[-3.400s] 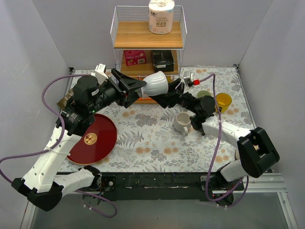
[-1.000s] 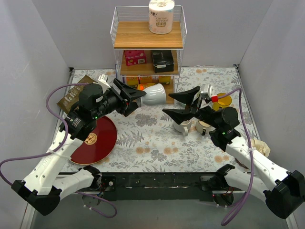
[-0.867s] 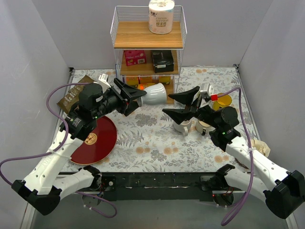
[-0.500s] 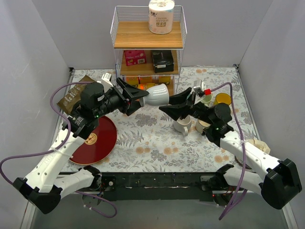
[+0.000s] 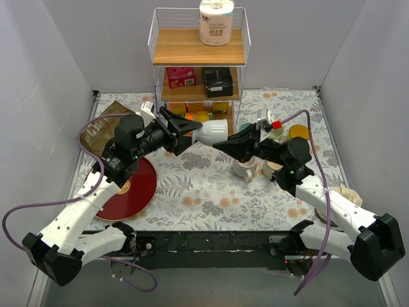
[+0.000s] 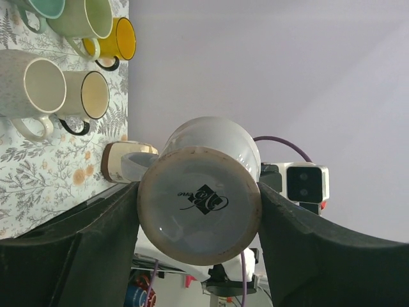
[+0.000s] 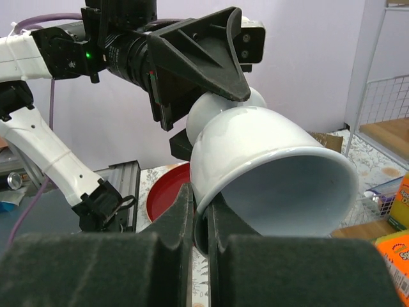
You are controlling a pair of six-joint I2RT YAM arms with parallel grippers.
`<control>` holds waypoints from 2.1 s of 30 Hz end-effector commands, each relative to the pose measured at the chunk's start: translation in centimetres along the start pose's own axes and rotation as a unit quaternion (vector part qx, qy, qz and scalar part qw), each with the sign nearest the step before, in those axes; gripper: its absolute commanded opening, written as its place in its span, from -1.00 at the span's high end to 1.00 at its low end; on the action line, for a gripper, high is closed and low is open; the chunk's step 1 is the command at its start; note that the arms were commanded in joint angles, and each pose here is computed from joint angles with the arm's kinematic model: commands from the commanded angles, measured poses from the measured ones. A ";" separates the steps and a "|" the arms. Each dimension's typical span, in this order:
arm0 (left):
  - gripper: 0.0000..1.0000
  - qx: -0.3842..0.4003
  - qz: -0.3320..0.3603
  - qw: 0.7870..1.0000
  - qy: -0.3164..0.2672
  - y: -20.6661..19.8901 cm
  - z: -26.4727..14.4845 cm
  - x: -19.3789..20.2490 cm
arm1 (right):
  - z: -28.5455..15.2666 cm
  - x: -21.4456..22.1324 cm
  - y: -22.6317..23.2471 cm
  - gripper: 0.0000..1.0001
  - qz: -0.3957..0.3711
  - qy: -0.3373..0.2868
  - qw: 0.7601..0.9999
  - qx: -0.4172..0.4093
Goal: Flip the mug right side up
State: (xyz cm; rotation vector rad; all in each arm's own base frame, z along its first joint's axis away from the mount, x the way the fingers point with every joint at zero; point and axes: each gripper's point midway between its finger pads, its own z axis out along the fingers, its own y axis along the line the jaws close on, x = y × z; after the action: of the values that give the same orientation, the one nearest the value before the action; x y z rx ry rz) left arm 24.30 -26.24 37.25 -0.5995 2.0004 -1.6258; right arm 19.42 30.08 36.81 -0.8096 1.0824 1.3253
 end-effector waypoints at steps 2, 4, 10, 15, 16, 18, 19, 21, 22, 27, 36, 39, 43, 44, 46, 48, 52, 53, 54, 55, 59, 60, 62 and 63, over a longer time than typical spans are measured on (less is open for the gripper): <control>0.28 0.037 -0.313 0.948 0.044 -3.5 -0.8 0.6 | -0.2 -4.7 -0.1 0.97 -0.023 -0.046 0.997 0.049; -0.04 0.035 -0.306 0.950 0.043 -2.4 -0.4 0.7 | -0.7 -4.4 -0.9 0.97 -0.023 -0.030 0.996 0.082; -0.96 0.094 -0.208 0.972 0.056 -2.5 -0.1 0.3 | -3.3 -3.3 -4.8 0.97 -0.017 0.048 0.972 0.229; -0.96 0.062 -0.142 0.987 0.038 -1.0 -0.1 -1.3 | -9.7 -3.2 -9.1 0.97 -0.001 0.134 0.890 0.436; -0.96 0.042 -0.117 0.992 0.029 0.0 -0.1 -1.6 | -11.9 -3.5 -10.7 0.97 -0.005 0.143 0.855 0.499; -0.96 0.032 -0.089 0.995 0.010 -0.2 -0.4 -2.4 | -15.4 -2.7 -11.0 0.97 0.012 0.189 0.806 0.560; -0.96 0.015 -0.081 0.997 -0.001 0.4 -0.3 -2.8 | -17.2 -4.5 -11.6 0.97 0.005 0.179 0.772 0.609; -0.96 0.003 -0.043 0.999 -0.014 0.5 -0.4 -3.3 | -20.4 -4.2 -11.1 0.97 0.019 0.205 0.723 0.659; -0.96 -0.011 -0.038 0.999 -0.021 1.1 -0.3 -3.5 | -22.0 -5.0 -11.4 0.97 0.017 0.205 0.695 0.689; -0.96 -0.034 -0.005 0.999 -0.017 2.6 0.2 -3.6 | -28.3 -1.0 -10.8 0.97 0.077 0.271 0.607 0.743; -0.96 -0.075 0.030 0.997 -0.020 4.0 0.4 -4.0 | -34.7 6.8 -11.3 0.97 0.197 0.294 0.556 0.752; -0.96 -0.079 0.041 0.996 -0.027 3.8 0.0 -4.2 | -36.0 8.4 -12.0 0.97 0.223 0.296 0.547 0.750; -0.96 -0.082 0.052 0.995 -0.036 3.7 -0.3 -4.5 | -36.7 10.2 -12.9 0.97 0.234 0.316 0.541 0.743; -0.96 -0.082 0.053 0.995 -0.036 3.7 -0.3 -4.6 | -36.7 10.5 -13.1 0.97 0.238 0.322 0.543 0.738; -0.96 -0.086 0.054 0.994 -0.039 3.8 -0.3 -4.7 | -37.0 11.4 -13.4 0.97 0.249 0.340 0.535 0.732; -0.96 -0.087 0.055 0.994 -0.040 3.8 -0.3 -4.7 | -37.5 12.2 -13.8 0.97 0.255 0.355 0.522 0.733; -0.96 -0.089 0.053 0.994 -0.045 3.9 -0.5 -4.9 | -39.2 12.5 -14.2 0.97 0.245 0.379 0.481 0.752; -0.96 -0.089 0.054 0.994 -0.045 3.9 -0.5 -4.9 | -39.4 12.4 -14.5 0.97 0.240 0.378 0.479 0.755; -0.96 -0.089 0.054 0.993 -0.047 3.9 -0.6 -4.9 | -39.6 12.5 -14.7 0.97 0.238 0.380 0.474 0.757; -0.96 -0.090 0.054 0.993 -0.048 4.0 -0.6 -5.0 | -39.7 12.6 -14.8 0.97 0.239 0.381 0.474 0.757; -0.96 -0.092 0.054 0.993 -0.050 4.1 -0.6 -5.0 | -39.6 13.4 -15.6 0.81 0.245 0.387 0.475 0.751; -0.96 -0.094 0.054 0.993 -0.051 4.2 -0.6 -5.1 | -39.6 13.6 -15.8 0.78 0.248 0.388 0.474 0.751; -0.96 -0.096 0.055 0.993 -0.050 4.3 -0.6 -5.0 | -39.4 13.7 -16.1 0.64 0.252 0.386 0.479 0.747; -0.96 -0.097 0.056 0.992 -0.051 4.3 -0.7 -5.1 | -39.3 13.8 -16.3 0.61 0.253 0.385 0.481 0.746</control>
State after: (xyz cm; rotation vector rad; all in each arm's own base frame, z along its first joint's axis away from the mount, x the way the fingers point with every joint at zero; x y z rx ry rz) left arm 28.13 -22.45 31.77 -0.6479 2.1409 -1.3271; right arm 25.99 -2.93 8.25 0.4833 2.7342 -0.1364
